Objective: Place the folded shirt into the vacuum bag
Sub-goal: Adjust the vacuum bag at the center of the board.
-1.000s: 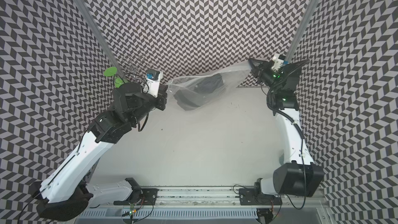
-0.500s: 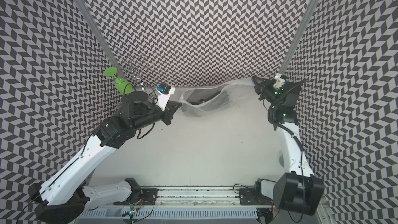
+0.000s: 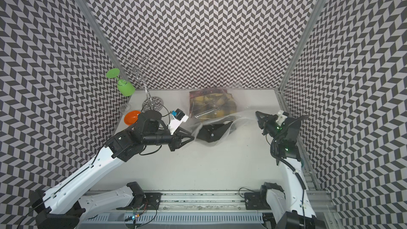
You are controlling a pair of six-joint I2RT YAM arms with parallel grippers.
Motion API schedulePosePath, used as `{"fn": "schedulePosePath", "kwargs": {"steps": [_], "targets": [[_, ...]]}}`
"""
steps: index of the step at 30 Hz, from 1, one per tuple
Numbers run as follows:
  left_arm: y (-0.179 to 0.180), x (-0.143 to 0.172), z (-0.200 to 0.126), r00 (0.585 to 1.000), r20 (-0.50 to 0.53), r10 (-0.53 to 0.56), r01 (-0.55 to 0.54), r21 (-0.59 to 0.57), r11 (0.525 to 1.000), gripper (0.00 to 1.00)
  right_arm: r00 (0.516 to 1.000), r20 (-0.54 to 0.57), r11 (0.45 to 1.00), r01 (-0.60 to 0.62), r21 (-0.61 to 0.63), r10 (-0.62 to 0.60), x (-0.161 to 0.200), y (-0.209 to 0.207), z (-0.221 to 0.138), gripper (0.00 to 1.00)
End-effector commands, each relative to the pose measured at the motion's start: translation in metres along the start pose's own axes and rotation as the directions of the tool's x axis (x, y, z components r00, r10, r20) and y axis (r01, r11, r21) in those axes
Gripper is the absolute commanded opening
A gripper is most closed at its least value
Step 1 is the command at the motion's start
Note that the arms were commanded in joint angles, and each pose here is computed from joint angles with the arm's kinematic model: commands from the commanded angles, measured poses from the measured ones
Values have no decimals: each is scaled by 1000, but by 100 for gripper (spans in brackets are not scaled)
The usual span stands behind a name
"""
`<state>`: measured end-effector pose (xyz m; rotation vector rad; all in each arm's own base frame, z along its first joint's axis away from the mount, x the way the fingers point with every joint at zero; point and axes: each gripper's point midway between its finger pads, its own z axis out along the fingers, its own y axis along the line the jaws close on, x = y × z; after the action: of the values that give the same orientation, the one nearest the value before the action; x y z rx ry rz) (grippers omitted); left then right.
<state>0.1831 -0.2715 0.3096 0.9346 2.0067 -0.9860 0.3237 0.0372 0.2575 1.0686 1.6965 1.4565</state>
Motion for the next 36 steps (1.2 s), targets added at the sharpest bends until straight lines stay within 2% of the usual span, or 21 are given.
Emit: {"fn": "schedulePosePath", "kwargs": {"steps": [1, 3, 6, 11, 14, 15, 16, 17, 19, 21, 24, 27, 31, 36], "targets": [[-23, -24, -15, 997, 70, 25, -31, 79, 996, 43, 1000, -13, 1000, 10, 10, -10, 3, -11, -1, 0], [-25, -31, -17, 996, 86, 30, -37, 79, 996, 47, 1000, -1, 1000, 16, 15, -15, 2, -14, -1, 0], [-15, -31, -8, 997, 77, 17, -21, 49, 999, 48, 1000, -10, 999, 27, 42, -27, 3, -22, -1, 0], [30, -11, 44, 996, 25, -85, 87, -56, 995, 47, 999, -27, 995, 34, 98, -32, 10, -48, -4, 0], [56, 4, 76, 993, -3, -119, 117, -131, 984, 47, 998, -41, 994, 51, 92, -48, 16, -56, -8, 0], [66, 9, 85, 991, -14, -132, 128, -166, 978, 46, 997, -55, 995, 66, 73, -62, 19, -53, -8, 2], [73, 13, 93, 990, -31, -137, 129, -185, 974, 46, 994, -71, 995, 81, 64, -77, 21, -51, -9, 12], [77, 16, 100, 989, -47, -141, 130, -189, 973, 46, 992, -78, 992, 106, 68, -100, 22, -47, -9, 29], [80, 19, 109, 988, -61, -139, 125, -194, 973, 45, 986, -66, 982, 159, 98, -153, 18, -38, -11, 51], [80, 19, 114, 988, -67, -136, 121, -188, 975, 45, 977, -29, 969, 212, 123, -210, 12, -22, -16, 60], [77, 21, 119, 989, -75, -130, 115, -173, 978, 45, 952, 50, 944, 291, 156, -302, -1, 10, -26, 67], [67, 30, 129, 988, -102, -117, 102, -143, 985, 45, 945, 51, 933, 309, 184, -323, -5, 15, -26, 70], [43, 62, 155, 977, -197, -88, 73, -84, 994, 44, 974, -31, 952, 228, 203, -226, 11, -30, -22, 71], [44, 111, 174, 949, -275, -154, 141, -68, 988, 41, 985, -53, 936, 175, 306, -166, 22, -87, -32, 72]]}}
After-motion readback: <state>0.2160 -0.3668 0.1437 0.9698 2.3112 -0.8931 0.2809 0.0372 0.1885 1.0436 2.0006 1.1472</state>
